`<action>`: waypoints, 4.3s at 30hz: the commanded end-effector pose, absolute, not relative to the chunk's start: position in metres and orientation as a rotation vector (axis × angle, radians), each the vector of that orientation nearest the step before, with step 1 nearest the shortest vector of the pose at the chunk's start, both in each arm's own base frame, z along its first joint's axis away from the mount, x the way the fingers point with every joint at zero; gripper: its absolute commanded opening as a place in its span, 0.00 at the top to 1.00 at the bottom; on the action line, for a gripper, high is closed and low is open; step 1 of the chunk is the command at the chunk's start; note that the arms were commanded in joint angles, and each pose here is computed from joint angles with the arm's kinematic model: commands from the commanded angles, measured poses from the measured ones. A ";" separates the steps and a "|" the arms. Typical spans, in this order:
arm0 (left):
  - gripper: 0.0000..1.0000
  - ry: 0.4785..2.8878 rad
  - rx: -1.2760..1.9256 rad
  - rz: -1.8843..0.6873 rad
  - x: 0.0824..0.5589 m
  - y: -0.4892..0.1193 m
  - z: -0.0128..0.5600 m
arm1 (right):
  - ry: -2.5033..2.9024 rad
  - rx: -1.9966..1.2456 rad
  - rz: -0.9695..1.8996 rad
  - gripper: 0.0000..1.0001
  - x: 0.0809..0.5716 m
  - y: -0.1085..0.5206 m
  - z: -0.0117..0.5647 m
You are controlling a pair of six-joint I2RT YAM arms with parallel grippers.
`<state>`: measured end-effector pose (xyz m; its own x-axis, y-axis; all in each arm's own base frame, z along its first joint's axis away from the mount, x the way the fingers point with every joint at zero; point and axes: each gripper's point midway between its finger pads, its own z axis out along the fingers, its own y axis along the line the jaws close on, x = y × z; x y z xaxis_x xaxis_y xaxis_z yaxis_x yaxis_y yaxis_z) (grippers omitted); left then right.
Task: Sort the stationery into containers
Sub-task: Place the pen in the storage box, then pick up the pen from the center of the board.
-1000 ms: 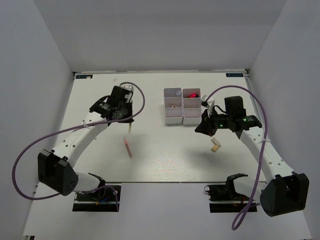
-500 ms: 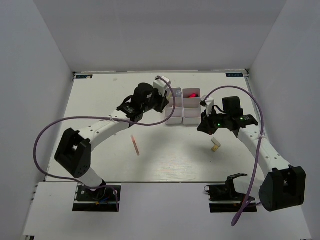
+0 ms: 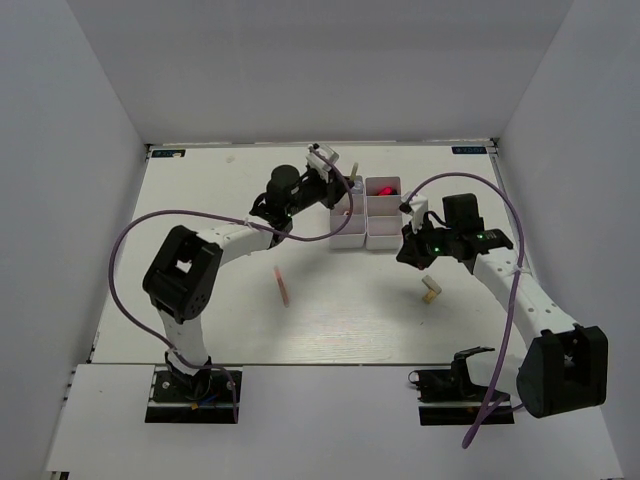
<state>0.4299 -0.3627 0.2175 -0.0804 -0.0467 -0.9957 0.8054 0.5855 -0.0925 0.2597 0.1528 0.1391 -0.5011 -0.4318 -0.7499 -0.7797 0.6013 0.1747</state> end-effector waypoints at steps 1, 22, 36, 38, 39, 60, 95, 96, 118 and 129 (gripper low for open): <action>1.00 1.357 0.662 -0.922 0.418 -0.372 0.265 | 2.140 -0.948 0.637 0.93 0.266 0.149 0.138; 1.00 1.506 0.692 -0.947 0.393 -0.377 0.190 | 2.123 -0.906 0.662 0.89 0.264 0.143 0.146; 0.72 1.617 0.686 -0.886 0.403 -0.374 0.145 | 2.120 -0.881 0.703 0.86 0.263 0.138 0.147; 0.57 1.622 0.683 -0.872 0.403 -0.371 0.146 | 2.120 -0.875 0.709 0.86 0.263 0.137 0.148; 0.51 1.627 0.686 -0.866 0.402 -0.371 0.145 | 2.119 -0.876 0.716 0.85 0.263 0.137 0.148; 0.24 2.430 -0.055 0.037 0.272 -0.172 0.115 | 2.191 -0.735 0.810 1.00 0.266 0.135 0.161; 0.54 2.757 -0.497 0.186 0.280 -0.169 0.008 | 2.143 -0.580 0.812 0.52 0.269 0.111 0.177; 0.60 2.765 -0.499 0.193 0.278 -0.168 0.006 | 2.139 -0.577 0.815 0.52 0.270 0.110 0.178; 0.99 2.557 0.150 -0.645 0.287 -0.285 0.087 | 2.109 -0.533 0.873 0.51 0.268 0.105 0.185; 0.99 1.966 0.748 -1.012 0.319 -0.364 0.190 | 2.083 -0.568 0.929 0.50 0.263 0.108 0.186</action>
